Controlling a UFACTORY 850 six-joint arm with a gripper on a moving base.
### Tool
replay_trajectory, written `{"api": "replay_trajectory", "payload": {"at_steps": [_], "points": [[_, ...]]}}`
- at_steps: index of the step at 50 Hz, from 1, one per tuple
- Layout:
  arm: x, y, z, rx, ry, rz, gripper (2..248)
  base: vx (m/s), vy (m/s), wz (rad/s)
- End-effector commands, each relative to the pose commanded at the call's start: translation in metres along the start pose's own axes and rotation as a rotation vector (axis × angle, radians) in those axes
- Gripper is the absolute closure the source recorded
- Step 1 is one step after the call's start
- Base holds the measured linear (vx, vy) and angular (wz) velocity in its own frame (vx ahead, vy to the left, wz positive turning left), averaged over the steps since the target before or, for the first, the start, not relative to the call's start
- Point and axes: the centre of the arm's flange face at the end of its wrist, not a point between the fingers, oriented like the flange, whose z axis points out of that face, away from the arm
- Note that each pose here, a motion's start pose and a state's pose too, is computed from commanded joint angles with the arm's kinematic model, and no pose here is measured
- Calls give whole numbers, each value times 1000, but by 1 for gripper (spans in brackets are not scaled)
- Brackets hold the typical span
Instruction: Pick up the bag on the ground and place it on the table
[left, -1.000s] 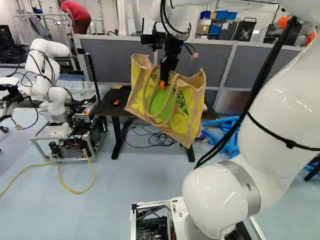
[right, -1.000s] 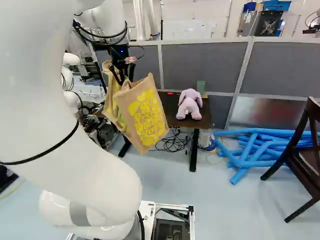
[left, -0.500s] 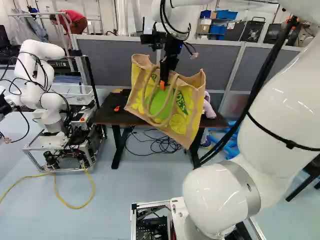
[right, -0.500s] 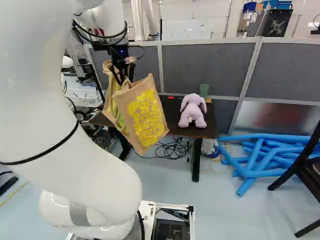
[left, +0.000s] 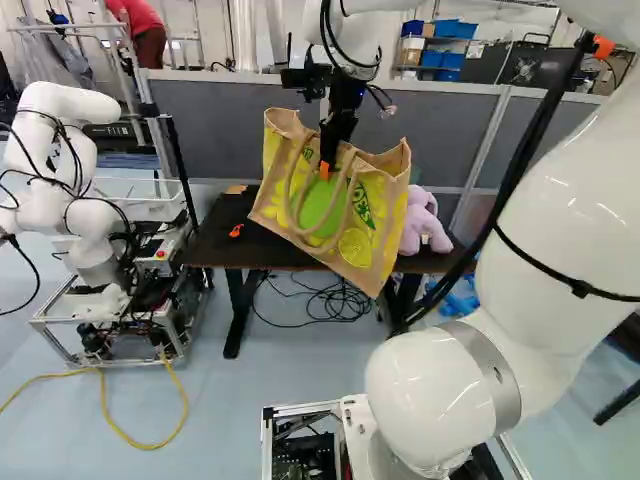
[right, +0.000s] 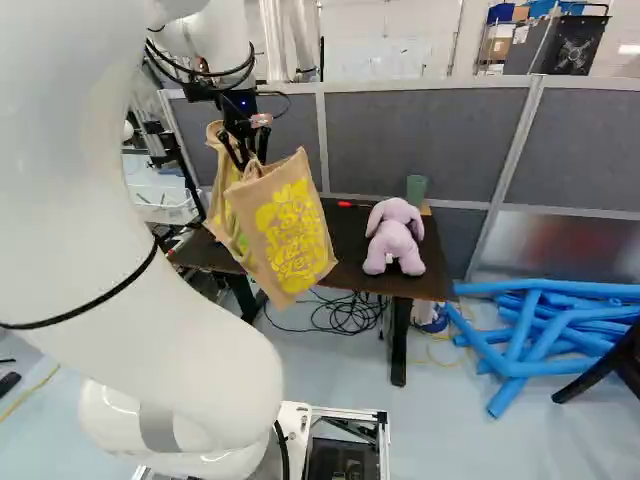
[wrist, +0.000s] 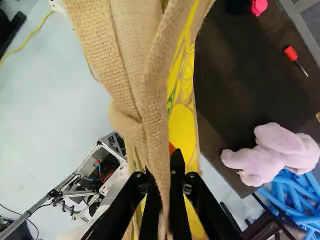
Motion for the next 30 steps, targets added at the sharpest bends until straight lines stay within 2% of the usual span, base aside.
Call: {"api": "replay_trajectory", "payload": {"at_steps": [30], "points": [[0, 0, 0, 0, 0, 0, 228, 128, 2, -3]]}}
